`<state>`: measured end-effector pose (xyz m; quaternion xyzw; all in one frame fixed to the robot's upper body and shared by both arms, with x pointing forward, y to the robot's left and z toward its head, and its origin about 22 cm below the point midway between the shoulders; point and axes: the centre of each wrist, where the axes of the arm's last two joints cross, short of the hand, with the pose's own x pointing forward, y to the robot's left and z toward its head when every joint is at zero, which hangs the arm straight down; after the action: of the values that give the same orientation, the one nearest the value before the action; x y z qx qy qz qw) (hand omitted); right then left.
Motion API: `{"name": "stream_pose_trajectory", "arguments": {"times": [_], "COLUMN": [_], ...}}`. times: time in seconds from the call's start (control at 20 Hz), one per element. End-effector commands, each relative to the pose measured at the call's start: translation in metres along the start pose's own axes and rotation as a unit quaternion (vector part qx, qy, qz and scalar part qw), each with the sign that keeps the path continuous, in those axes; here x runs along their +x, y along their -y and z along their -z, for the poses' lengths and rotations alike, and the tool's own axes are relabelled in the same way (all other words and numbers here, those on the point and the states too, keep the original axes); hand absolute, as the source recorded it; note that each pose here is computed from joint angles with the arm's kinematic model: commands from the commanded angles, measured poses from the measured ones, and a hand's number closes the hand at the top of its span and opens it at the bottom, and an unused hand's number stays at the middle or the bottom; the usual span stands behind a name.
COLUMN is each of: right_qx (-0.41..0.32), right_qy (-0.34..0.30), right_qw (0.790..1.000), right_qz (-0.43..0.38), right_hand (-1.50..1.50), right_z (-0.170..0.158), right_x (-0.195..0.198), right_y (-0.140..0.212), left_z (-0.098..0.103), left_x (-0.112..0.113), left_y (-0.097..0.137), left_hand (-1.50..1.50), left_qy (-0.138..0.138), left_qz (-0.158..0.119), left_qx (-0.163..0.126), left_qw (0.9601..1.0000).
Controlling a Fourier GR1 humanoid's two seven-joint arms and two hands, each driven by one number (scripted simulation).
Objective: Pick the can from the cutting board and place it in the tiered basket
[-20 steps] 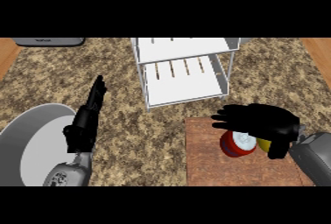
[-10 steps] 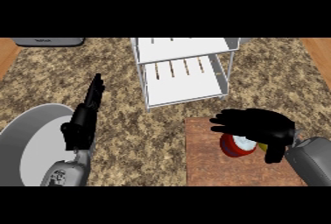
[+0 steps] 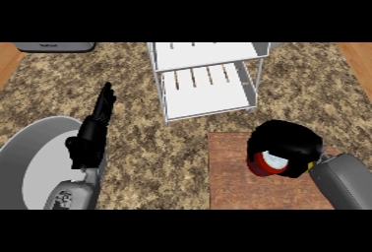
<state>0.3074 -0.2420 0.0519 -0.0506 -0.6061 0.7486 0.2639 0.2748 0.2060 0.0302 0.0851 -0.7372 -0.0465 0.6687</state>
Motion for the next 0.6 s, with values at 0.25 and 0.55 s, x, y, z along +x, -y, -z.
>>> {"name": "stream_pose_trajectory", "arguments": {"times": [0.25, 0.55], "right_qx": [0.031, 0.04], "right_qy": [-0.237, -0.413], "right_qw": [0.971, 0.909], "right_qz": [-0.017, -0.028], "right_hand": [1.5, 1.5], "right_z": [0.068, 0.112], "right_x": [0.039, 0.078], "right_y": [-0.019, -0.011], "left_z": [0.0, -0.005], "left_x": [0.005, -0.004], "left_y": [0.006, 0.002], "left_hand": [0.0, 0.0], "left_qy": [0.0, -0.008], "left_qz": [0.001, 0.007], "left_qx": [0.001, 0.0], "left_qw": [1.0, 0.9999]}}
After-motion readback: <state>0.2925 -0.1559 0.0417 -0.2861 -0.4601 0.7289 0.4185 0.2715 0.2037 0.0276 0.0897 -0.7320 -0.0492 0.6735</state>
